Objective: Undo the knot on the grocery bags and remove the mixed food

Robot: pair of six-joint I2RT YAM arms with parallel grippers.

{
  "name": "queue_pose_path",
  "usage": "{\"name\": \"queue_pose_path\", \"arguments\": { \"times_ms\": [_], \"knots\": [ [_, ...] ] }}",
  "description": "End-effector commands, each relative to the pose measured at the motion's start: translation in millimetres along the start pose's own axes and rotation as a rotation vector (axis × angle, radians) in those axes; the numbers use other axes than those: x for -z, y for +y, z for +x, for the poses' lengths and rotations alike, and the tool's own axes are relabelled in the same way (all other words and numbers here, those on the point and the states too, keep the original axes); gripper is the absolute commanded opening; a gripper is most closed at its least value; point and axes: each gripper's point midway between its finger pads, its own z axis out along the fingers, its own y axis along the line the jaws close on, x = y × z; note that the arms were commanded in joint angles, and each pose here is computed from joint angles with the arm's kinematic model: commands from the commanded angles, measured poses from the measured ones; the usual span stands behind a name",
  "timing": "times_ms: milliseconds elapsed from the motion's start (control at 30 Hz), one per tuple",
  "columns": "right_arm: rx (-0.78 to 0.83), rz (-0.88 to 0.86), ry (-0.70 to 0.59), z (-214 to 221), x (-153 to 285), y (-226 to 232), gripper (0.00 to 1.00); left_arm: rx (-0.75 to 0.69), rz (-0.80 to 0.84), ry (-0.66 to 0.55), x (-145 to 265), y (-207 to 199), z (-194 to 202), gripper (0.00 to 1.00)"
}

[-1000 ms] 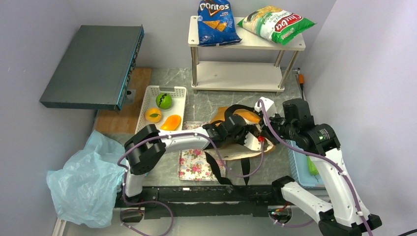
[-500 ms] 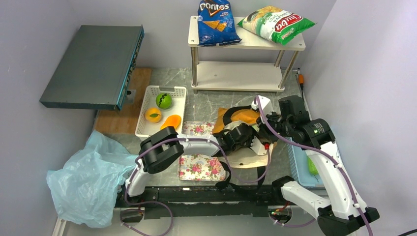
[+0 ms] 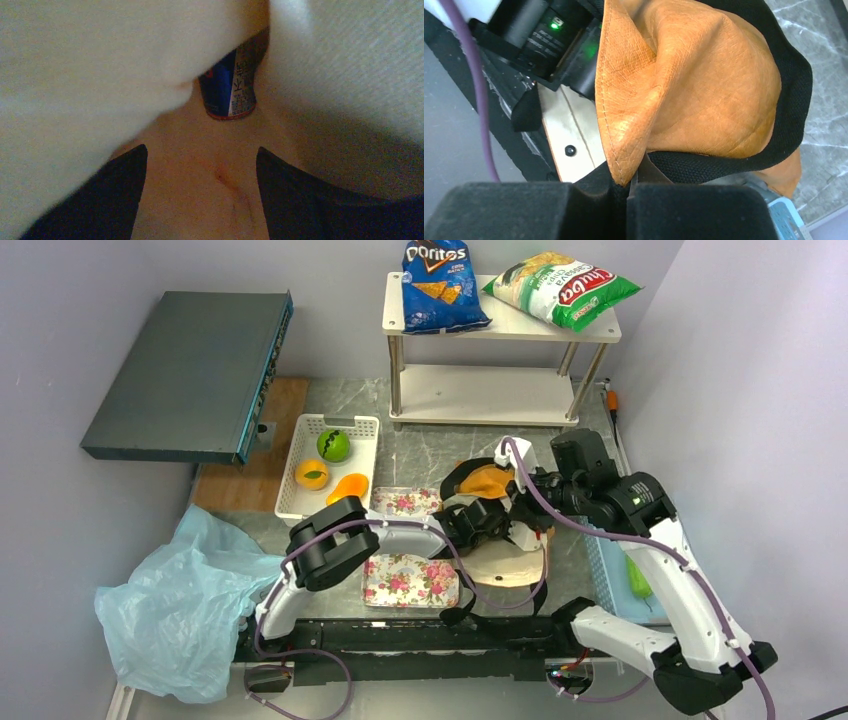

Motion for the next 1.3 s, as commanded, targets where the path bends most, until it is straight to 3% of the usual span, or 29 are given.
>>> {"name": "queue_pose_path", "arguments": {
  "times_ms": [0, 267, 733, 867, 967, 1100, 1267],
  "knots": [
    [0.043, -0.204, -0.260, -71, 19, 44, 0.00, -0.032, 0.100, 0.099, -14, -46, 37, 0.82],
    [0.142, -0.222, -0.249, -81, 19, 53, 0.00, -0.033, 0.260, 0.113, -25, -76, 52, 0.75],
    [0.188, -0.072, -0.224, -67, 26, 31, 0.00, -0.058, 0.603, 0.225, -33, -108, 74, 0.61],
    [0.198, -0.041, -0.235, -68, 28, 27, 0.00, -0.082, 0.661, 0.247, -25, -117, 78, 0.46],
    [0.209, -0.006, -0.232, -66, 28, 21, 0.00, -0.078, 0.678, 0.282, -13, -119, 85, 0.27],
    [0.216, 0.055, -0.224, -61, 24, 10, 0.00, 0.000, 0.539, 0.249, 5, -89, 78, 0.02],
    [0.201, 0.101, -0.210, -58, 18, 0, 0.00, 0.105, 0.334, 0.181, 33, -42, 65, 0.00]
  ]
}}
